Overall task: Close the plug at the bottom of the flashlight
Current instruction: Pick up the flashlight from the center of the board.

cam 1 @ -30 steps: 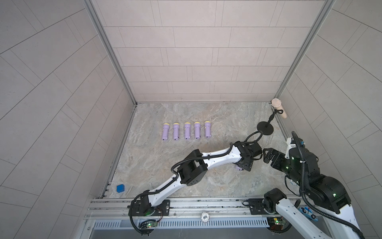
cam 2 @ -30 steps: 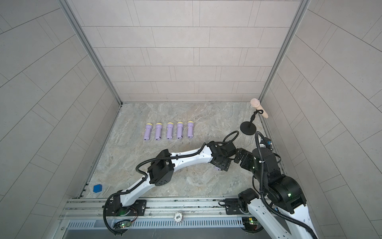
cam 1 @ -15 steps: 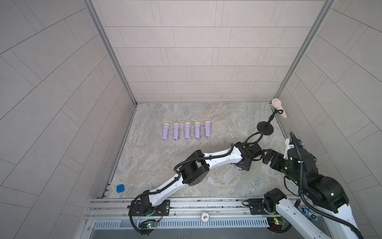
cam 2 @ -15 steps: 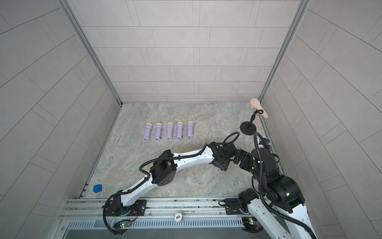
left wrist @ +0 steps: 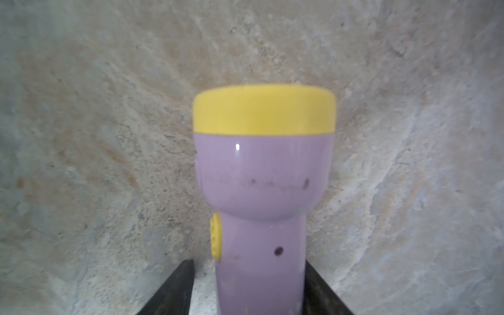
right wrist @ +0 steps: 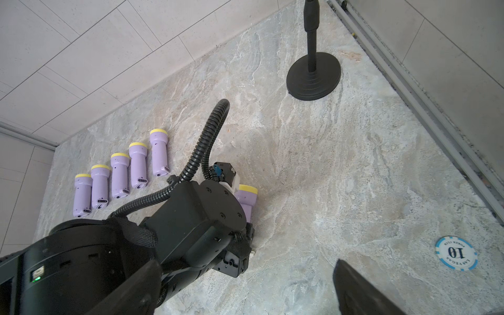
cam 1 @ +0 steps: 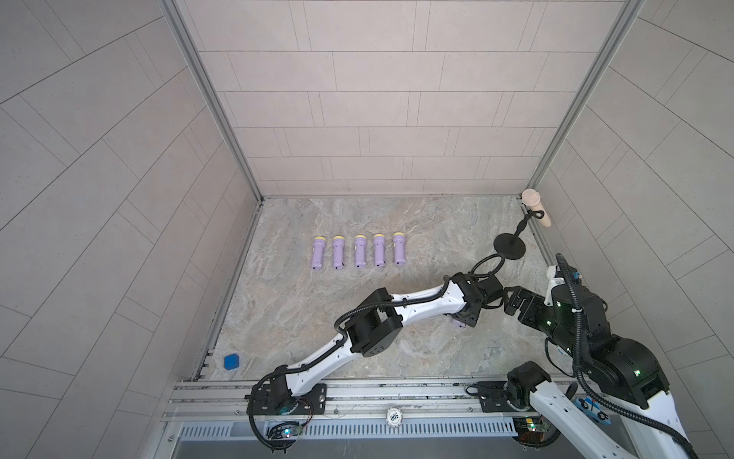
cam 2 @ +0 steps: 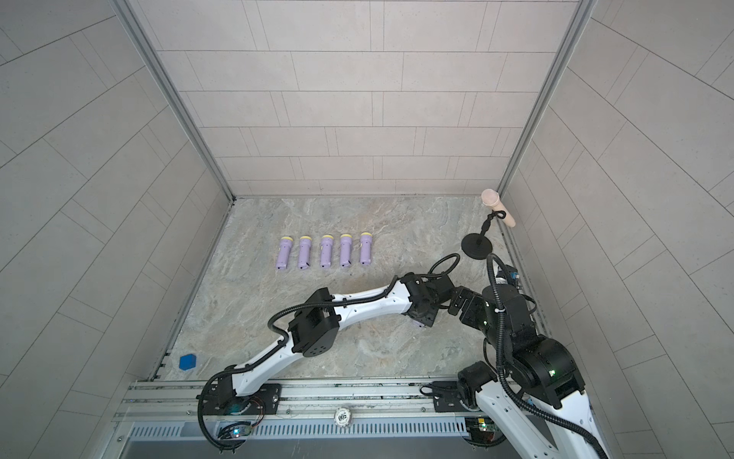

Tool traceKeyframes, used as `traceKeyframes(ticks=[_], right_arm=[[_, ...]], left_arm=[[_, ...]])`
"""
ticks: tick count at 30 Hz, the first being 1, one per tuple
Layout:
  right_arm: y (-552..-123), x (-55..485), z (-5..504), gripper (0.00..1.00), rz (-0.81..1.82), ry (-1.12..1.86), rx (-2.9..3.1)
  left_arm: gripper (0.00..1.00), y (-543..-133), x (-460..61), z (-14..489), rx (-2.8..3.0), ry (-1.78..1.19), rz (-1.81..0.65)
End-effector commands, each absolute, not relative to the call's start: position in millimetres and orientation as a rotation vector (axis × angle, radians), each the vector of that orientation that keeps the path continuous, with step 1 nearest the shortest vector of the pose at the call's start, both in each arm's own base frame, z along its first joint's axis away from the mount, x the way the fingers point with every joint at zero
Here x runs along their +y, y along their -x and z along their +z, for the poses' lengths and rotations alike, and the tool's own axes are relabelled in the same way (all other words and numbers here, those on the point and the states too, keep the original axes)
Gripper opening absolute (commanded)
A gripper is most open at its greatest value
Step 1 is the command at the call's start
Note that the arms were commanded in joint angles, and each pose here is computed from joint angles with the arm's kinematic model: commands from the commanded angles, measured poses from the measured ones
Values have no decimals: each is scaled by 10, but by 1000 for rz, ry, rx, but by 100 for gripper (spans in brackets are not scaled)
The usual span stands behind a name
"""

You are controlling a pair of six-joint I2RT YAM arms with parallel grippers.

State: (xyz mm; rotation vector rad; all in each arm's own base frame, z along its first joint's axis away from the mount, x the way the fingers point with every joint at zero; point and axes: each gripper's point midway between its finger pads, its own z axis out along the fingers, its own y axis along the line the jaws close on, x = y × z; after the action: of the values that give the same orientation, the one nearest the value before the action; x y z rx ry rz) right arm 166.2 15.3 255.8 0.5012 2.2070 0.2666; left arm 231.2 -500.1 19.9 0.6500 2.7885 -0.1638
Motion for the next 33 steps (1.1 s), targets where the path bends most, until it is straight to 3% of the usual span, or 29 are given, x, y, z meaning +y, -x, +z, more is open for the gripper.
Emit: traceKeyframes(ticks=[1,33], right_arm=[[-1659,141,2542,100,261,-498,2202],[-1677,200,2472,100,295,-496,2215]], left_arm=[[60,-2304,-4946,38,2811,-649,-103],[57,-2436,-4977,-35,2787,-627,-97]])
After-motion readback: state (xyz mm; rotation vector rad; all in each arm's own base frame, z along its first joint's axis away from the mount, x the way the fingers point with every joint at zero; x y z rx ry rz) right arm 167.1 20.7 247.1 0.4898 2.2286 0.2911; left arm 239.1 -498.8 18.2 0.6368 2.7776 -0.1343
